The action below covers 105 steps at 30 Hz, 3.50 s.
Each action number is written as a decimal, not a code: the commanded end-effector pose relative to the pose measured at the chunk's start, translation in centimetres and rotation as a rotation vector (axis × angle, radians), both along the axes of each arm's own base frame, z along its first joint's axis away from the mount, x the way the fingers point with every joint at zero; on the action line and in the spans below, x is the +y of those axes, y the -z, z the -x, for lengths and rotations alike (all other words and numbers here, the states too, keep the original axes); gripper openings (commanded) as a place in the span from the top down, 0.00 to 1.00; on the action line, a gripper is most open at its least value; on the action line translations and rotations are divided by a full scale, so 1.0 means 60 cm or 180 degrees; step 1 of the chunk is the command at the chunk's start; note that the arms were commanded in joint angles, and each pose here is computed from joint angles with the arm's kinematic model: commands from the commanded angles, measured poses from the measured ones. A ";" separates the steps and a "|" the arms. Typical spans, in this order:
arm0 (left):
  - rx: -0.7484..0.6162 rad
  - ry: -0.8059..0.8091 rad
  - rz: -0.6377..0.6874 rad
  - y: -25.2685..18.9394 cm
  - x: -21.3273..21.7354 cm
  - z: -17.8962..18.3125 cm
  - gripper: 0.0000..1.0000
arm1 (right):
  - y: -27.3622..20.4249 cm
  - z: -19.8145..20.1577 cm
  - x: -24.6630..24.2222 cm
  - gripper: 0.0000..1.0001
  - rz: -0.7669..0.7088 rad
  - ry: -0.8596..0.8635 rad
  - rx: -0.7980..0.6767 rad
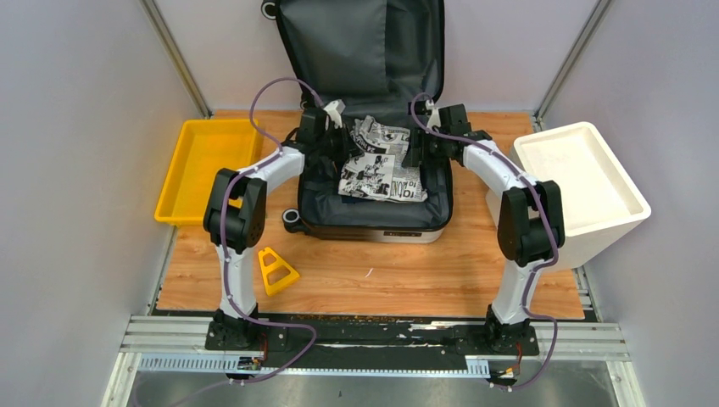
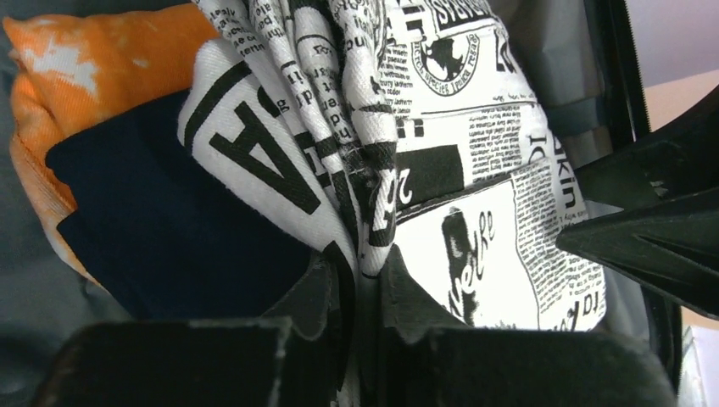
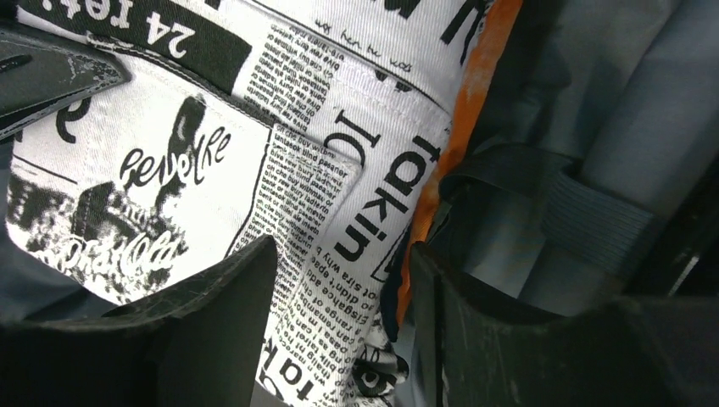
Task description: Open, take out, and arrange the luggage
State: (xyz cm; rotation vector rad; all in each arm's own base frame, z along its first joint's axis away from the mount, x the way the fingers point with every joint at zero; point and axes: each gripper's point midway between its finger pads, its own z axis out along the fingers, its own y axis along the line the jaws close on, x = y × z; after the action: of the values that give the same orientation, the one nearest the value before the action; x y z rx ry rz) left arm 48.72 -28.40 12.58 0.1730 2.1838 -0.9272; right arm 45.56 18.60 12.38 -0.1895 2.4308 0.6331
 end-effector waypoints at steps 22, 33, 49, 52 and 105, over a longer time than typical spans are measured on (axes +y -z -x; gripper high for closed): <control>-0.0573 -0.0151 -0.0619 -0.158 0.065 0.012 1.00 | -0.124 0.010 0.035 0.22 -0.0926 0.0004 -0.0181; -0.0652 -0.0092 -0.0815 -0.144 0.123 0.014 1.00 | -0.079 -0.004 0.080 0.42 -0.1127 -0.0151 0.0005; -0.0563 0.0094 -0.0611 -0.120 0.114 0.016 1.00 | -0.004 -0.001 0.145 0.28 -0.1146 -0.0253 0.0354; -0.0566 0.0091 -0.0625 -0.121 0.115 0.016 1.00 | 0.006 -0.005 0.152 0.28 -0.1164 -0.0242 0.0373; -0.1071 -0.0812 -0.2511 -0.295 0.579 0.010 1.00 | -0.250 0.211 0.115 0.00 -0.1383 -0.0941 -0.0806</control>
State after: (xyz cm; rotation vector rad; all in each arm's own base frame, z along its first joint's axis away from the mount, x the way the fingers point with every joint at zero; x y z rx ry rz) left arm 45.66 3.65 26.04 0.3168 2.2179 0.0311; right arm 33.51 25.99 26.18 -0.3722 2.0461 1.1967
